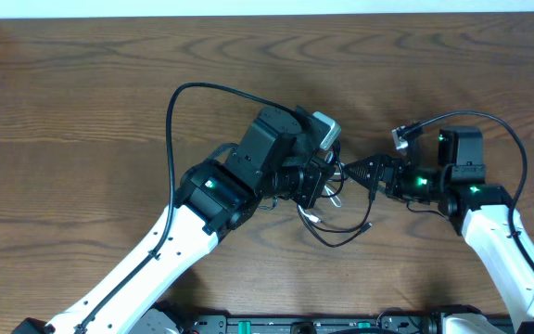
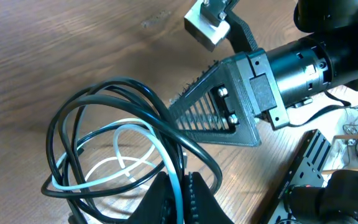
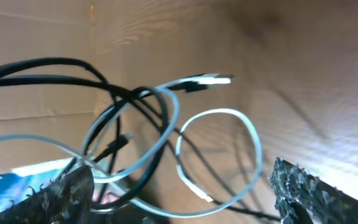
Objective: Untangle cables
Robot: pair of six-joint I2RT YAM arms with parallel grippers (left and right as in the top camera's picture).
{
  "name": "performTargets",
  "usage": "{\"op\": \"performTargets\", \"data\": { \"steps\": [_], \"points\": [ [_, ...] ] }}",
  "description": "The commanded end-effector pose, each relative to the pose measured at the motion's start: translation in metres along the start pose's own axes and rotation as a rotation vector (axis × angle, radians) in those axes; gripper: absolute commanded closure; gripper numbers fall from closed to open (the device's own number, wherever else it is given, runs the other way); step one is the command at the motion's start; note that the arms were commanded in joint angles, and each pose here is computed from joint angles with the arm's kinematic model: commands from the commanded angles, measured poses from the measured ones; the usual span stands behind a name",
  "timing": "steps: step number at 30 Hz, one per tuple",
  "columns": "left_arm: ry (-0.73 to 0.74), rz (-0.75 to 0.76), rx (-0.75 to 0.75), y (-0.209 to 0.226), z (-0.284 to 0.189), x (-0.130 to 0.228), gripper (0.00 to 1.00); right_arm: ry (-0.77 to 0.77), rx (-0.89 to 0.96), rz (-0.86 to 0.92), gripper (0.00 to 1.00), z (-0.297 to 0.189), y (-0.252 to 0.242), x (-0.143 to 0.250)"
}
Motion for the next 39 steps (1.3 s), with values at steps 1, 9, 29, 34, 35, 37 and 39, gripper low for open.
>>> {"op": "performTargets", "data": {
  "steps": [1,9,29,34,35,37,39],
  "points": [
    [-0.032,0.002,-0.004,-0.002,-0.007,-0.008,0.92,0.042,-0.058,0.072,0.12,0.002,0.011,0.002],
    [-0.056,0.012,0.121,-0.011,-0.008,-0.012,0.93,0.025,-0.036,0.109,0.27,0.01,0.016,0.003],
    [0.017,-0.039,-0.157,0.015,-0.009,0.002,0.92,-0.252,0.698,0.142,0.99,-0.011,-0.048,0.009],
    [0.045,-0.068,-0.178,0.023,-0.012,0.006,0.92,-0.367,0.962,0.147,0.91,-0.03,-0.065,0.008],
    [0.048,-0.072,-0.181,0.024,-0.013,0.007,0.92,-0.389,0.986,0.148,0.9,-0.033,-0.066,0.007],
    [0.053,-0.077,-0.184,0.025,-0.013,0.008,0.92,-0.434,1.016,0.168,0.89,-0.038,-0.069,0.004],
    [0.057,-0.079,-0.185,0.025,-0.013,0.008,0.92,-0.458,1.017,0.185,0.87,-0.041,-0.07,0.001]
  ]
}}
Point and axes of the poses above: each gripper's point midway between its finger pads, its own z axis out along the fingers, its own y axis along the line the jaws close on, x = y × z, the point moved 10 cm from there along -z, back along the fingers, and after that the axes turned 9 degrees about z, right-handed, at the moved point
